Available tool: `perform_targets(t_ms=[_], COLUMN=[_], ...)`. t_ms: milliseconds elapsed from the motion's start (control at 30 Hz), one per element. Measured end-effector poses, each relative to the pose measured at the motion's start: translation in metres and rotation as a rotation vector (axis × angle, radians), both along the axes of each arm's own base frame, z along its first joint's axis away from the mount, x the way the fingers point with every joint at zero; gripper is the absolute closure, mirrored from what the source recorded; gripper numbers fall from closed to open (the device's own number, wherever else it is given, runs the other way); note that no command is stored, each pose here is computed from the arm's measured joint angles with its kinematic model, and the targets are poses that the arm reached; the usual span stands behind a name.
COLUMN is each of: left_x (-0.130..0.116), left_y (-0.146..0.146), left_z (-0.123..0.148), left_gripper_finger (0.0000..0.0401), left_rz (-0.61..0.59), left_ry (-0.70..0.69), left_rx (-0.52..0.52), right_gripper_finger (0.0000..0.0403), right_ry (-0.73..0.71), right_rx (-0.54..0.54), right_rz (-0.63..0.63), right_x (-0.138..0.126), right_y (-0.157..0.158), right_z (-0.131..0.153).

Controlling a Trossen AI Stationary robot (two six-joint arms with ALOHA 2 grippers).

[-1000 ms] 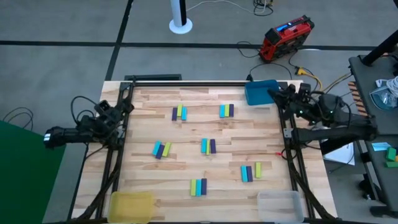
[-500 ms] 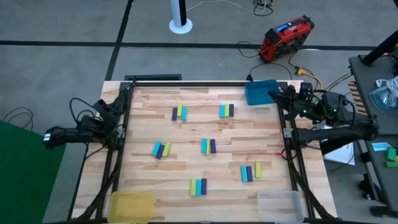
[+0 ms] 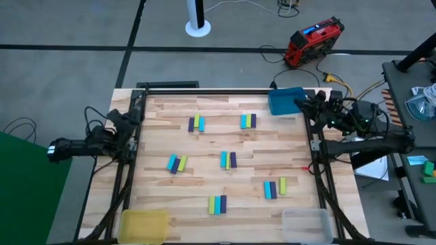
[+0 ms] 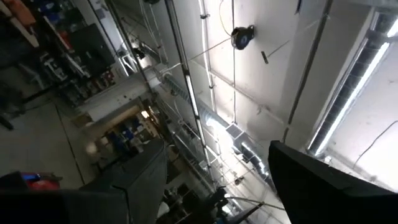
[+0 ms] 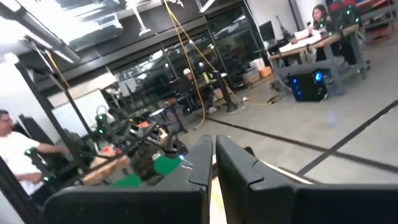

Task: Sort blocks
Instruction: Put the violet block into the blue bin

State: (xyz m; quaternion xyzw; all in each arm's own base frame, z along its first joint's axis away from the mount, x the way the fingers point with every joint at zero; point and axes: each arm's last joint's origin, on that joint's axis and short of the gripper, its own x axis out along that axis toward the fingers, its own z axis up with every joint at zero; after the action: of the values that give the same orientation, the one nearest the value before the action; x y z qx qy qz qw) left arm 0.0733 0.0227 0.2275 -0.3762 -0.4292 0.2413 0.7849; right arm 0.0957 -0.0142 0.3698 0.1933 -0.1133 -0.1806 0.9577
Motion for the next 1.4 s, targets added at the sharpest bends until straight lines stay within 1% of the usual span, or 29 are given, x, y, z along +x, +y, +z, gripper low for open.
perform_targets(t_ms=[100, 200, 300, 367, 500, 600, 733, 833, 900, 1000, 1067, 1167, 1267, 1400], left_x=[0.000, 0.001, 0.004, 0.006, 0.009, 0.008, 0.009, 0.009, 0.010, 0.011, 0.012, 0.012, 0.013, 0.014], left_y=[0.000, 0.000, 0.001, 0.001, 0.001, 0.001, 0.001, 0.000, 0.000, 0.000, 0.000, 0.000, 0.000, 0.000], left_z=[0.000, 0.000, -0.002, -0.004, -0.005, -0.004, -0.005, -0.004, -0.004, -0.005, -0.005, -0.006, -0.006, -0.007], left_gripper_finger=[0.0147, 0.0147, 0.0147, 0.0147, 0.0147, 0.0147, 0.0147, 0.0147, 0.0147, 0.0147, 0.0147, 0.0147, 0.0147, 0.0147], left_rz=[-0.115, -0.196, -0.220, -0.206, -0.189, -0.186, -0.150, -0.175, -0.192, -0.196, -0.197, -0.196, -0.196, -0.196], left_ry=[-0.168, -0.278, -0.329, -0.316, -0.269, -0.241, -0.177, -0.164, -0.157, -0.150, -0.140, -0.132, -0.126, -0.118], left_rx=[-0.120, -0.210, -0.280, -0.298, -0.283, -0.247, -0.201, -0.179, -0.168, -0.166, -0.166, -0.167, -0.168, -0.169], right_gripper_finger=[0.0390, 0.0390, 0.0390, 0.0390, 0.0390, 0.0390, 0.0390, 0.0390, 0.0390, 0.0390, 0.0390, 0.0390, 0.0390, 0.0390], right_ry=[0.025, 0.055, 0.086, 0.118, 0.150, 0.190, 0.256, 0.307, 0.342, 0.394, 0.387, 0.352, 0.276, 0.240], right_rx=[-0.026, -0.012, 0.033, 0.038, 0.026, 0.028, 0.030, 0.032, 0.035, 0.051, 0.075, 0.104, 0.095, 0.061], right_rz=[-0.004, -0.002, 0.004, 0.003, -0.002, -0.003, 0.000, 0.005, 0.051, 0.172, 0.211, 0.202, 0.158, 0.068], right_x=[0.000, 0.001, 0.001, 0.001, 0.006, 0.016, 0.034, 0.050, 0.058, 0.071, 0.082, 0.098, 0.110, 0.124], right_y=[0.000, 0.000, 0.000, 0.000, 0.000, -0.001, -0.001, -0.002, -0.001, 0.002, 0.003, 0.001, -0.002, -0.005], right_z=[-0.001, -0.005, -0.009, -0.012, -0.015, -0.018, -0.025, -0.031, -0.036, -0.043, -0.046, -0.048, -0.045, -0.047])
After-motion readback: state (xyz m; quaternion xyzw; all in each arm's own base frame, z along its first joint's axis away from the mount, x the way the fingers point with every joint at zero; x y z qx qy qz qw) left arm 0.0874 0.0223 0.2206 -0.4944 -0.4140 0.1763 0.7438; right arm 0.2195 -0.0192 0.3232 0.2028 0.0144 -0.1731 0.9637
